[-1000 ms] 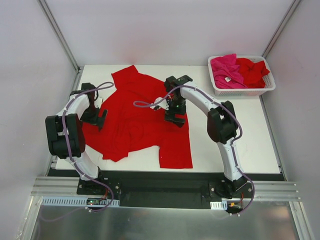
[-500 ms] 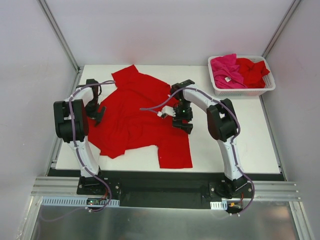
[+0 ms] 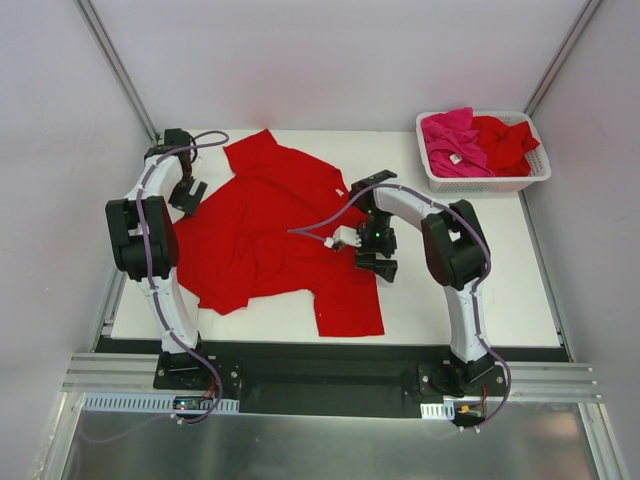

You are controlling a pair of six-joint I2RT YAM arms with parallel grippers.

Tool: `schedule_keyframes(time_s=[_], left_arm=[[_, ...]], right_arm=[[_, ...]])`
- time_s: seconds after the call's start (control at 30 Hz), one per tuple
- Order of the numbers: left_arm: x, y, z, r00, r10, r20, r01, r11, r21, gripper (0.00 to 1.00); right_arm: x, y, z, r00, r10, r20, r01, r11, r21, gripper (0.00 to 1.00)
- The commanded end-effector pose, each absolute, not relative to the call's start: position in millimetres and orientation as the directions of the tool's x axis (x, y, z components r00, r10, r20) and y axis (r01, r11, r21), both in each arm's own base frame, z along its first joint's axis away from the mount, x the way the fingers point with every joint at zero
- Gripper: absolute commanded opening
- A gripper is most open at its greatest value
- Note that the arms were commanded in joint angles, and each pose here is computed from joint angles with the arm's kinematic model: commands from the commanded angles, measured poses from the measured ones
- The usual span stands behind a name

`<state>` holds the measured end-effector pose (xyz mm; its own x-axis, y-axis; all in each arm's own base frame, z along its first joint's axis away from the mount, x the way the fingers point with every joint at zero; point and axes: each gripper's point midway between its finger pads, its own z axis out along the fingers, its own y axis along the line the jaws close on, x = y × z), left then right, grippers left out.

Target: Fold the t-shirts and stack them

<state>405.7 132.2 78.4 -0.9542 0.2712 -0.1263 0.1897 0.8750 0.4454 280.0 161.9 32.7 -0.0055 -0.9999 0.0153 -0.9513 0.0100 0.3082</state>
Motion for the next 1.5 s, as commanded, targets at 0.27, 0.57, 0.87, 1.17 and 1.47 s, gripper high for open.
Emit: schedule_keyframes(time_s=[0.27, 0.57, 0.87, 1.17, 1.47], left_arm=[[408, 136, 93, -0.952, 0.273, -0.137, 0.179, 0.862, 0.474, 0.98], [387, 141, 89, -0.964, 0.244, -0.101, 0.166, 0.857, 0.488, 0.98], [375, 149, 122, -0.957, 0.248, -0.154, 0.136, 0.846, 0.516, 0.98], [370, 149, 152, -0.941, 0.263, -0.215, 0.11, 0.836, 0.538, 0.99], [356, 147, 154, -0.941, 0.266, -0.207, 0.116, 0.832, 0.543, 0.99]], right_arm=[[338, 222, 113, -0.152, -0.943, -0.296, -0.988, 0.133, 0.083, 0.96], [304, 261, 81, -0.178, -0.921, -0.348, -0.933, 0.045, 0.358, 0.96], [285, 233, 47, -0.136, -0.964, -0.227, -0.904, 0.027, 0.427, 0.96], [242, 191, 41, -0.119, -0.989, -0.092, -0.84, 0.051, 0.54, 0.96], [188, 172, 24, -0.19, -0.982, -0.005, -0.75, 0.142, 0.646, 0.96]])
